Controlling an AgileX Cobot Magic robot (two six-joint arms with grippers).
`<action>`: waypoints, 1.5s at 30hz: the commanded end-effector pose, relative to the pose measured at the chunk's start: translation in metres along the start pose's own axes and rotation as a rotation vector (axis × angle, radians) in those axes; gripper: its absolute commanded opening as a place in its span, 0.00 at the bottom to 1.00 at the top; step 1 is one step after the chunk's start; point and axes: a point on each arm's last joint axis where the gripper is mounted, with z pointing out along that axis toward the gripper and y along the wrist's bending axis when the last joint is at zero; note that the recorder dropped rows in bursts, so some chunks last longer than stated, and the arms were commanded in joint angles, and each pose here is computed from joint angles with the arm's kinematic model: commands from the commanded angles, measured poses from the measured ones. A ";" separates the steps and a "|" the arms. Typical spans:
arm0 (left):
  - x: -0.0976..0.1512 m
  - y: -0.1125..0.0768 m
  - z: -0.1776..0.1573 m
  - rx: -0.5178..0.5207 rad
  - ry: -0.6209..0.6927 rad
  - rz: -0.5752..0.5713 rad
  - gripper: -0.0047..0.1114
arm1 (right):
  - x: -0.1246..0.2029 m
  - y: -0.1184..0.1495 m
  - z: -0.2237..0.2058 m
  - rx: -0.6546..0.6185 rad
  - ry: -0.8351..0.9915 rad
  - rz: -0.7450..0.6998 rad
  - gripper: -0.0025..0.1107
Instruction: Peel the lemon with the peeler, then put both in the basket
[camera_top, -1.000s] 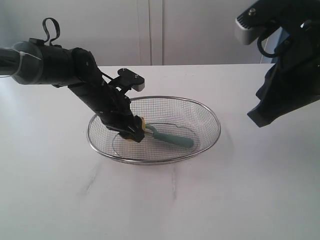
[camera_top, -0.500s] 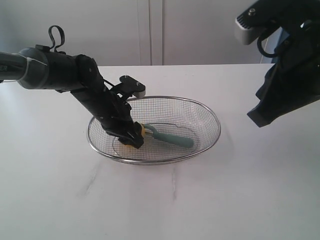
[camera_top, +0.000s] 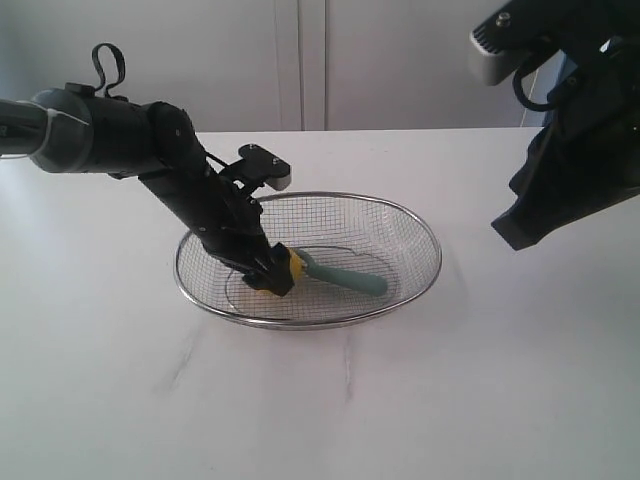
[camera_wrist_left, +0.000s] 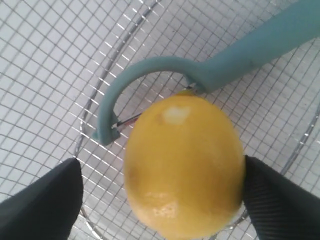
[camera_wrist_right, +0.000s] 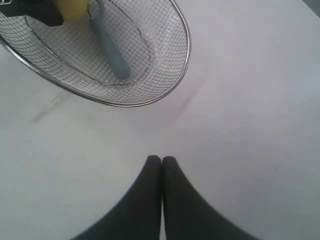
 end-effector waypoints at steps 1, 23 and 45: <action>-0.013 -0.004 -0.026 0.012 -0.036 0.014 0.79 | 0.000 0.000 -0.002 0.003 -0.011 0.010 0.02; -0.013 -0.039 -0.165 -0.044 -0.062 0.026 0.40 | 0.001 0.000 -0.002 0.004 -0.010 0.009 0.02; 0.099 -0.123 -0.316 -0.115 -0.200 0.025 0.04 | 0.001 0.000 -0.002 0.000 -0.004 0.011 0.02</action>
